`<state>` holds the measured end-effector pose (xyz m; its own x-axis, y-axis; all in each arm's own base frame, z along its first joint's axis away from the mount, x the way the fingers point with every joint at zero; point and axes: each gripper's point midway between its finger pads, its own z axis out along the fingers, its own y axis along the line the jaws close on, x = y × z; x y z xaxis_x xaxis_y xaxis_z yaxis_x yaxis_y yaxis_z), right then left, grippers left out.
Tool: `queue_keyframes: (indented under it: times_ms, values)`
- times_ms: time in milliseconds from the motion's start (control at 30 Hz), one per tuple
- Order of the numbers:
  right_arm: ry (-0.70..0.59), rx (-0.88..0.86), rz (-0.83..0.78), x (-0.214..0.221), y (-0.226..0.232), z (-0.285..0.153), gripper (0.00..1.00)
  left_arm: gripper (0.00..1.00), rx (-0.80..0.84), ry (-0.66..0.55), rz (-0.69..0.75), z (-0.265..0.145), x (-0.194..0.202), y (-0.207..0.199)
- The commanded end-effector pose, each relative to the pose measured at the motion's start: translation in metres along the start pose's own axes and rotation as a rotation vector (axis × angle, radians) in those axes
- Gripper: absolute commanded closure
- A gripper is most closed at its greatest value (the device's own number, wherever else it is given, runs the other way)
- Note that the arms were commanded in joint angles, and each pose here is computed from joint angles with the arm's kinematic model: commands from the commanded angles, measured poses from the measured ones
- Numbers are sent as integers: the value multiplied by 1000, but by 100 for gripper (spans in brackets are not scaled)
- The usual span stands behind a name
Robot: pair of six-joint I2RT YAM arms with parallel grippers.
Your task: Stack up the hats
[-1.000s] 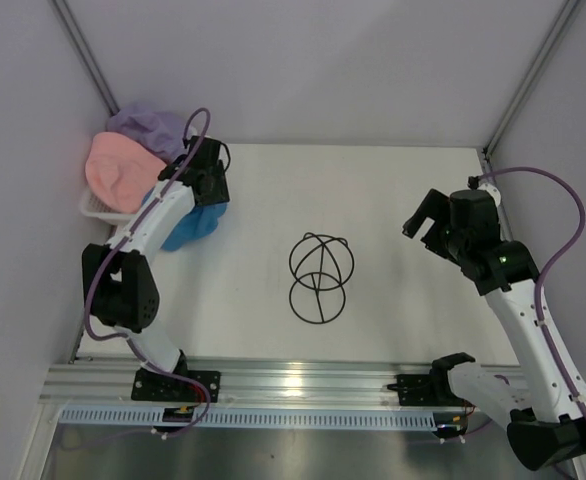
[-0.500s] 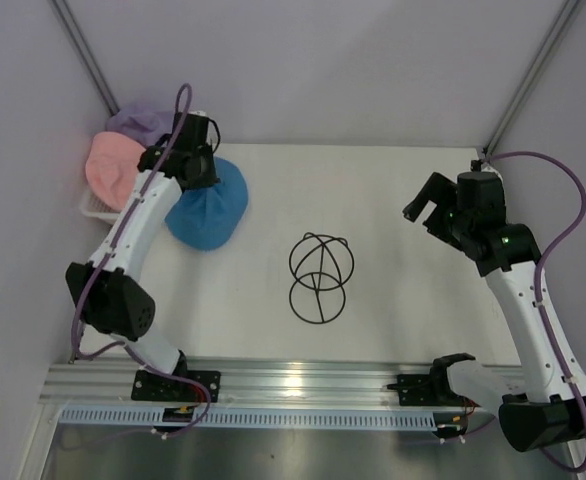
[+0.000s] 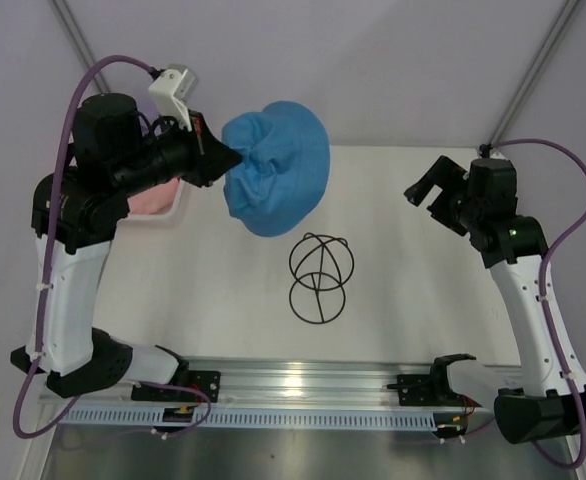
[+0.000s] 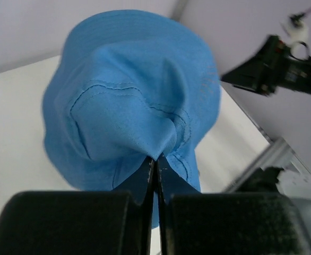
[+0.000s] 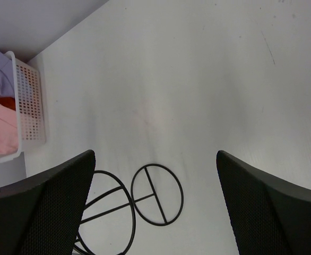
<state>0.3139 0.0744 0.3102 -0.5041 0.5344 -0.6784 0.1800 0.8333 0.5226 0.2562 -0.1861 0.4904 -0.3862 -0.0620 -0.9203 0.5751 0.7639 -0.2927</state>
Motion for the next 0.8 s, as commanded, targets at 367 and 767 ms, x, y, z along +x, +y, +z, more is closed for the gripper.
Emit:
queue_keyframes:
  times_ms: [367,767]
  values:
    - [-118,42,-20,-17,-23,-33,0,97,171,325,136,35,97,-63]
    - [-82,-18,-32,-7,-18,-30,0,99,172,419,151,83,139,-73]
